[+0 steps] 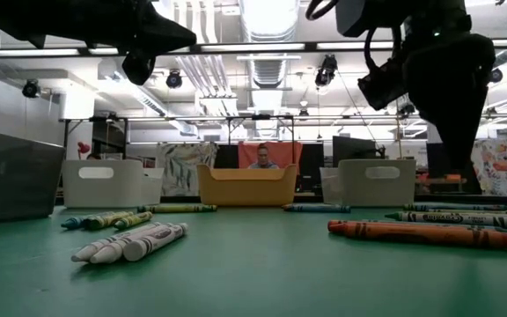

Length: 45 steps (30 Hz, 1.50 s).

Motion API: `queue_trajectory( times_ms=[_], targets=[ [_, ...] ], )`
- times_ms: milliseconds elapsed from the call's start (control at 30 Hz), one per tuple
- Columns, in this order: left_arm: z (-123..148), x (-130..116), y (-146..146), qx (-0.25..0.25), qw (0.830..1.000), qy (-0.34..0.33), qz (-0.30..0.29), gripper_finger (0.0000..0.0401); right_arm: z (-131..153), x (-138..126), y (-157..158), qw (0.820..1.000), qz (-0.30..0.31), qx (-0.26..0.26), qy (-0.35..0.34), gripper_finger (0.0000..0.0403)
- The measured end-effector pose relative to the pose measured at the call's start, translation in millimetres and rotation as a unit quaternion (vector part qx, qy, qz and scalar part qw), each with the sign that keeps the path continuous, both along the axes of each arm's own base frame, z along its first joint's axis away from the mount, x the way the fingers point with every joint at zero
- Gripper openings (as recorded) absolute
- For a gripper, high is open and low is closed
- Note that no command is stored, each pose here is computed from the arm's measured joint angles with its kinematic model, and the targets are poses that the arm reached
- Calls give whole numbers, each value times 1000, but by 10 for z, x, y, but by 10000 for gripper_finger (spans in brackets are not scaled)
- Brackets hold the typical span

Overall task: Sort crayons
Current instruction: Put the green crayon into the yellow bin

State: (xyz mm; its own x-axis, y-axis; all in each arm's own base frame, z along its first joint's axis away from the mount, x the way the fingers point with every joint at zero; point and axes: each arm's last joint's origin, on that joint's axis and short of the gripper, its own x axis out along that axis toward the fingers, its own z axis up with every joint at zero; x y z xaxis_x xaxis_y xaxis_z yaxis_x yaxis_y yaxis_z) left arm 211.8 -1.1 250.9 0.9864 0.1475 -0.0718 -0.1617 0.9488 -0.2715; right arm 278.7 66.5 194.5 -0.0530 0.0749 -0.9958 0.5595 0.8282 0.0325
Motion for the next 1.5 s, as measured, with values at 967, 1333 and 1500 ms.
queue_trajectory(
  times_ms=[967, 1333, 1500],
  targets=[
    [10, 2, 8, 2, 1000, -6, 13, 0, -421, -5, -32, 997, 1, -60, -44, 121],
    [17, 3, 8, -1, 1000, -10, 13, 0, -561, -76, -51, 997, 1, -62, -55, 100],
    [16, 3, 7, -10, 1000, -11, 13, 0, -565, -72, -51, 996, 10, -66, -59, 80]
  ],
)
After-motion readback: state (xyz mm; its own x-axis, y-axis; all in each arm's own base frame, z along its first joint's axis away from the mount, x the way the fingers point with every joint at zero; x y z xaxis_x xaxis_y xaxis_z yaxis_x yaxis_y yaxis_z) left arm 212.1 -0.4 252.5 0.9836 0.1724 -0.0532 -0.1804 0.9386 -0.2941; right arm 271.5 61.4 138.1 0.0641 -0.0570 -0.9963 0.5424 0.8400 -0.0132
